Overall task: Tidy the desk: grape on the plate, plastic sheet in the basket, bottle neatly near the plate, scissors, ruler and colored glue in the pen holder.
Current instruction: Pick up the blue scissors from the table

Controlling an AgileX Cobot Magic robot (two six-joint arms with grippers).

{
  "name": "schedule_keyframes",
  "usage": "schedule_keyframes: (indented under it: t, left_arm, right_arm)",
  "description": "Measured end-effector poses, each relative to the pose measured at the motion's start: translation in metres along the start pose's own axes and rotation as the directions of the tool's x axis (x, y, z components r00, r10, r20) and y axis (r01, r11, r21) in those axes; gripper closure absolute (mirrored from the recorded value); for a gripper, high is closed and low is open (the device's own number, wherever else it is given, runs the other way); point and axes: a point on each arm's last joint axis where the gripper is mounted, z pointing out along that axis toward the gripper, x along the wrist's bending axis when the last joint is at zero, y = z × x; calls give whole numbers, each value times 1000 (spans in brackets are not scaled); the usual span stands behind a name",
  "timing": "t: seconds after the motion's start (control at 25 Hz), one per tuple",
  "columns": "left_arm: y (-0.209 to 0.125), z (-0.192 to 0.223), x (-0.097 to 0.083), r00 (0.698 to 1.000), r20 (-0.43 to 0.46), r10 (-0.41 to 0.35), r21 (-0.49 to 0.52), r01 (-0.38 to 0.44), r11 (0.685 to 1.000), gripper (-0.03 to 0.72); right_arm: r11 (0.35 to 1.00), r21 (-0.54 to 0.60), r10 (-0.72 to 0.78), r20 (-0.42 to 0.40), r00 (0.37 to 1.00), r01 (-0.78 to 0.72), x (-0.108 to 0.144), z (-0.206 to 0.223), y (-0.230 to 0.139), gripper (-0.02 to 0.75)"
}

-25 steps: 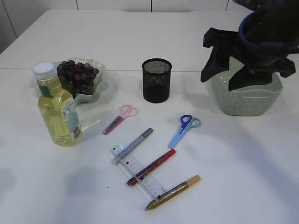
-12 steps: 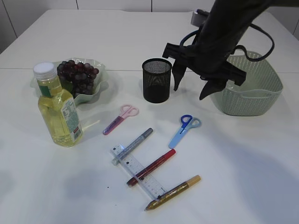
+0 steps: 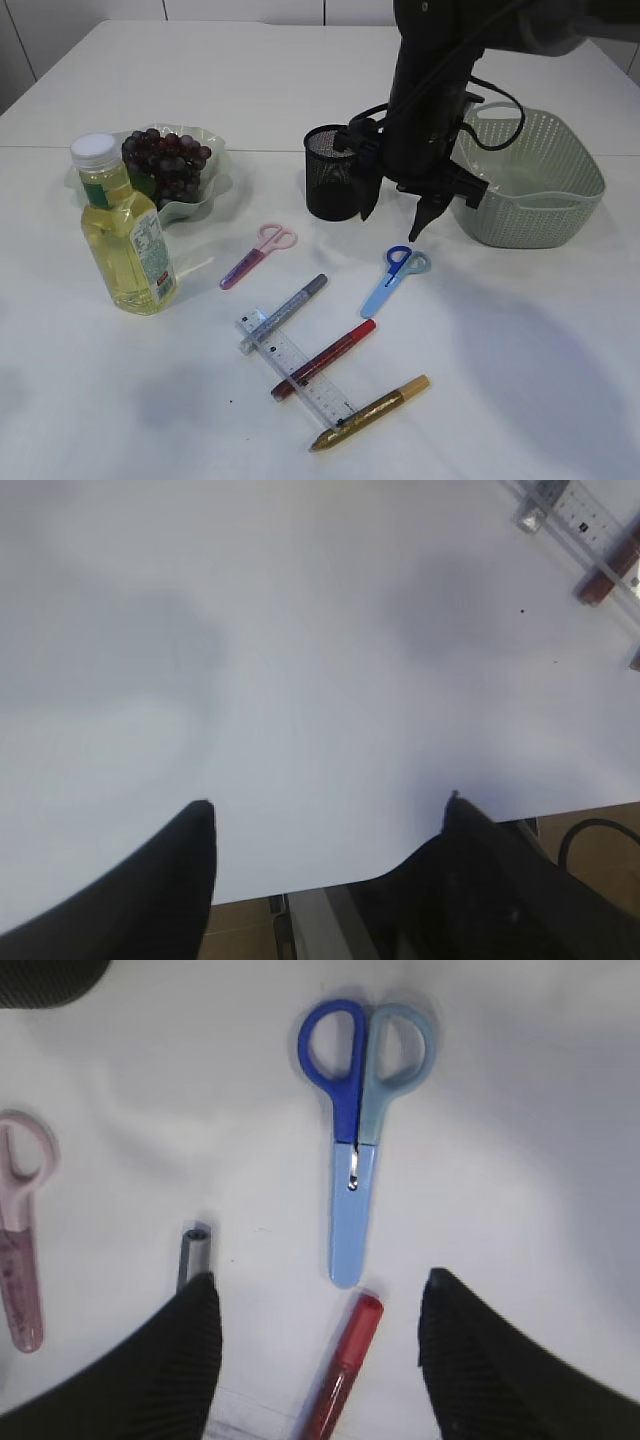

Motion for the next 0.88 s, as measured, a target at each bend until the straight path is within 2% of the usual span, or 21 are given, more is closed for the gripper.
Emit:
schedule_keyframes:
  t: [0.28,0.88]
  left_arm:
    - [0,0,2,999,-27,24,-1,-24,1000,180]
    - [0,0,4,998,-48,45,-2,-45,999,181]
  right_arm:
    - [998,47,33,47,998,-35,1,29,0,248]
    - [994,105,-43,93,995,33,-3,63,4,248]
